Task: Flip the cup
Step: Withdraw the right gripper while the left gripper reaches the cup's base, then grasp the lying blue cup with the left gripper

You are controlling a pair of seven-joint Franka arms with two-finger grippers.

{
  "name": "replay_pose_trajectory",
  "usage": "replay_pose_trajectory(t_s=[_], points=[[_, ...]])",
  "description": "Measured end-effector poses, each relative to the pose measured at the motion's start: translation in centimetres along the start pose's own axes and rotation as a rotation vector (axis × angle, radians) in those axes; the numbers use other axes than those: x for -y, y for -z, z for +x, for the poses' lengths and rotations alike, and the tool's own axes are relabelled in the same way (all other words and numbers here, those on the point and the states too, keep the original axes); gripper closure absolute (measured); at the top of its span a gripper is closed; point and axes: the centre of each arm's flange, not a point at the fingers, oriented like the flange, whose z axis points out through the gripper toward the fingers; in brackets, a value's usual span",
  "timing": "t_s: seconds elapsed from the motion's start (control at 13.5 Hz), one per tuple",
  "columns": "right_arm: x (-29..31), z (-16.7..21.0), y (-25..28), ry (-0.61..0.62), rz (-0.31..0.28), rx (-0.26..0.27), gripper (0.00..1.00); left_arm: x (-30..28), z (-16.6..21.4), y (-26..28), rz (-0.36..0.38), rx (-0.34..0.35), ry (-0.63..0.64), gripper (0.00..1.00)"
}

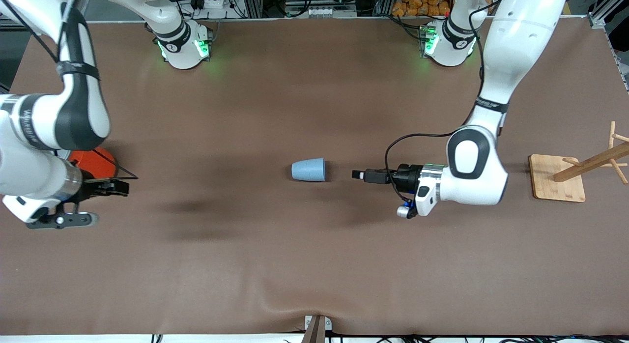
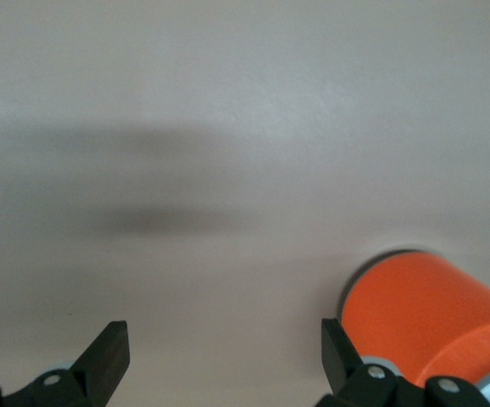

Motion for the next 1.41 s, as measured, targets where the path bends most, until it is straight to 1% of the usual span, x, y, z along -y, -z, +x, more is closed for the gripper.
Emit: replay_pose_trajectory(t_s=[0.15,0.44,0.52,0.59,0.67,0.74,0.89,1.04,1.11,1.26,1.41], points=[[-1.0,-1.8,0.1,-0.021,0.017,-0.014,0.00,2.8,0.5,-2.8,-0.087,-0.005,-0.017,0.00],[-4.2,-6.7,0.6,-0.079,0.051,-0.002,0.00,5.2,1.0,-8.0,-0.179,-0.041,-0.018,0.00],[-5.8,-7.8,0.7,-0.118,0.088,0.011,0.00,5.3,0.8,-9.5,-0.188,-0.046,-0.010,0.00],[-7.5,-8.6,0.9,-0.158,0.138,0.030,0.00,5.5,0.6,-10.9,-0.189,-0.047,0.001,0.00],[-8.3,-9.3,1.2,-0.178,0.172,0.047,0.00,5.7,0.4,-12.0,-0.192,-0.049,0.012,0.00],[-8.3,-9.4,1.9,-0.182,0.185,0.052,0.00,5.8,0.2,-12.8,-0.195,-0.046,0.017,0.00],[-6.0,-9.1,4.7,-0.178,0.175,0.052,0.00,5.8,0.2,-12.9,-0.194,-0.048,0.005,0.00],[-3.3,-8.9,7.6,-0.150,0.122,0.036,0.00,5.9,0.4,-12.5,-0.195,-0.057,-0.007,0.00],[-2.8,-9.0,8.5,-0.140,0.106,0.024,0.00,5.9,0.5,-12.4,-0.194,-0.058,-0.009,0.00],[-3.1,-9.5,9.7,-0.140,0.095,0.007,0.00,6.2,0.5,-12.6,-0.192,-0.055,-0.007,0.00],[-4.2,-10.3,11.8,-0.149,0.094,0.005,0.00,7.1,0.4,-13.5,-0.184,-0.046,-0.003,0.00]])
